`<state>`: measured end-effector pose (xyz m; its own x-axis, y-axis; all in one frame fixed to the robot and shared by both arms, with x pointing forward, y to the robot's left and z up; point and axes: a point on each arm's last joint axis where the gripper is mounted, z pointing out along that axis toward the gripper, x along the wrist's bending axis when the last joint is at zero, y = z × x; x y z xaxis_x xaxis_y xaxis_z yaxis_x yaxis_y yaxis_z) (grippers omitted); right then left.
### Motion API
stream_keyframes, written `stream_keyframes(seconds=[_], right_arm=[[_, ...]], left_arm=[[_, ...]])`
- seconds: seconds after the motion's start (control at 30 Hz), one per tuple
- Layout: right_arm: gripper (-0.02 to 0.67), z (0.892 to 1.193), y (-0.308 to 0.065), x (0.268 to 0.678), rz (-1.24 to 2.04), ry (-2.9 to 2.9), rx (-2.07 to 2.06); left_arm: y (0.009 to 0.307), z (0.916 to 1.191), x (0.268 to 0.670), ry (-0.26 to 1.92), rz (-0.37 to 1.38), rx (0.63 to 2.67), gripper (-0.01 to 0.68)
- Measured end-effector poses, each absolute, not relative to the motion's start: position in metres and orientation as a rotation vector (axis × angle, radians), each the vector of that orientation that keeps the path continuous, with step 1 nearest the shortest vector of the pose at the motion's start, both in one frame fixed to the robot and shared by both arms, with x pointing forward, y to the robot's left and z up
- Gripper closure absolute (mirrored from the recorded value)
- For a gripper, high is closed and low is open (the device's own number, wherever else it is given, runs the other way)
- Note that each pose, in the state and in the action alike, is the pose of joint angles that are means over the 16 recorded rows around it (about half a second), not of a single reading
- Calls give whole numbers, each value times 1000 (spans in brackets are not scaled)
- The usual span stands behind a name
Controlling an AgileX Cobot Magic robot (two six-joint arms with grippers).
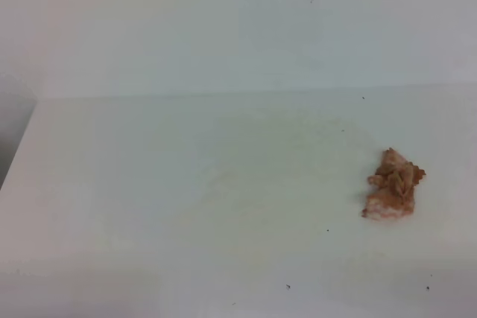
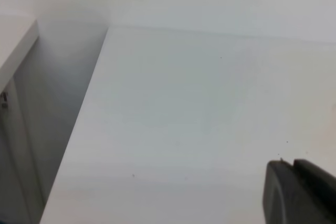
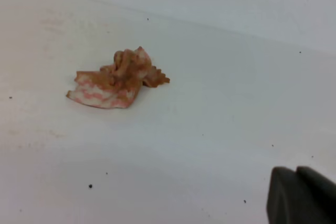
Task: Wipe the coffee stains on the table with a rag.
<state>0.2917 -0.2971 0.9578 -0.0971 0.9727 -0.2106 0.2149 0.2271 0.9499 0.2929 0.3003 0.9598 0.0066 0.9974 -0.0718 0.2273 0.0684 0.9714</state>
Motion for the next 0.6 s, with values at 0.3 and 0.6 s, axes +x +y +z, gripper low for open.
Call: stream_keyframes(seconds=[0.3, 0.6], right_arm=[[650, 958, -297, 292, 978, 1525, 1165], [650, 958, -297, 292, 978, 1525, 1164]], left_arm=[[300, 960, 293, 1396, 1029, 1328, 675], [300, 960, 293, 1396, 1029, 1328, 675]])
